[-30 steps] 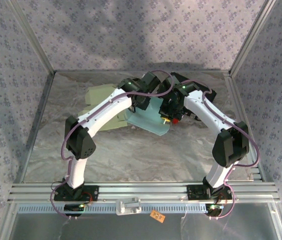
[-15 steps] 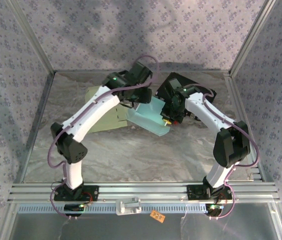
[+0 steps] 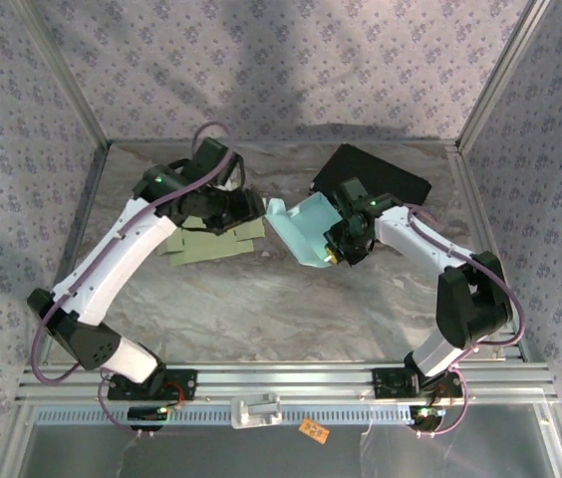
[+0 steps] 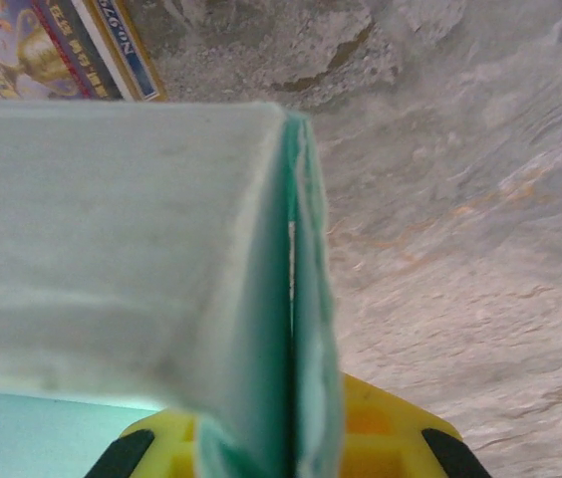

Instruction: Fold the paper box

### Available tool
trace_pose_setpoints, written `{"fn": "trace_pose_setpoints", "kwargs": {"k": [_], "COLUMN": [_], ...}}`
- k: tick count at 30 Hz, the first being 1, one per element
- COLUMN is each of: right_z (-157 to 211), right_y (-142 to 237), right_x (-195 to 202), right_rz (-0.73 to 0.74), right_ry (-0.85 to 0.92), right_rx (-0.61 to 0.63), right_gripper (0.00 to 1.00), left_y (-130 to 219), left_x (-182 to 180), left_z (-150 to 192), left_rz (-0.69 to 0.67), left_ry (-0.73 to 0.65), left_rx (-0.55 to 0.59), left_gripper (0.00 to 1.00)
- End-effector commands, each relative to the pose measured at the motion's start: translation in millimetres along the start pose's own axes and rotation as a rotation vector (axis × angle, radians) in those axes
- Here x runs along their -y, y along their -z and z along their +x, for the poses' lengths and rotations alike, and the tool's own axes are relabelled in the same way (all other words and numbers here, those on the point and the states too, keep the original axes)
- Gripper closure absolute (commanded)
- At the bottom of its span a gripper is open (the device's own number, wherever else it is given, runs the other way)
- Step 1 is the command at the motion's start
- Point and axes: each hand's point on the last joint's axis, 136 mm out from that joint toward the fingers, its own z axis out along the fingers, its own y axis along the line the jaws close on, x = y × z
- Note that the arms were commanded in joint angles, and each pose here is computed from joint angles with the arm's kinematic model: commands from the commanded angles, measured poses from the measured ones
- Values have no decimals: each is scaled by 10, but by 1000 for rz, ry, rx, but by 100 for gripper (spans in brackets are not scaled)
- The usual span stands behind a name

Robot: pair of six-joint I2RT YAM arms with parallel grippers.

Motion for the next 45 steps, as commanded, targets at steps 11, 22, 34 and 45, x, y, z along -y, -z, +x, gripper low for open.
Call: {"fn": "trace_pose_setpoints", "kwargs": {"k": [11,22,34,45], "right_z": [169,217,369,506], "right_y": [-149,-179,-205,-106], "right_x": [44,62,138,212], "right_rz": [3,-7,9,17], "right_ry": [-160,-191,-230,-198], "right_rx": [4,-6,-65,-116], "right_gripper": [100,100,100,100], "left_y": [-275,-408,-549,-523], "left_x": [286,118,-1,-199], "left_z": [222,217,176,119], "left_rz": [11,-93,-183,-299], "left_ry": [-90,-129,-227,-433], "left_rx": [-70,-85,-89,-89], "left_gripper": [47,74,100,100]}}
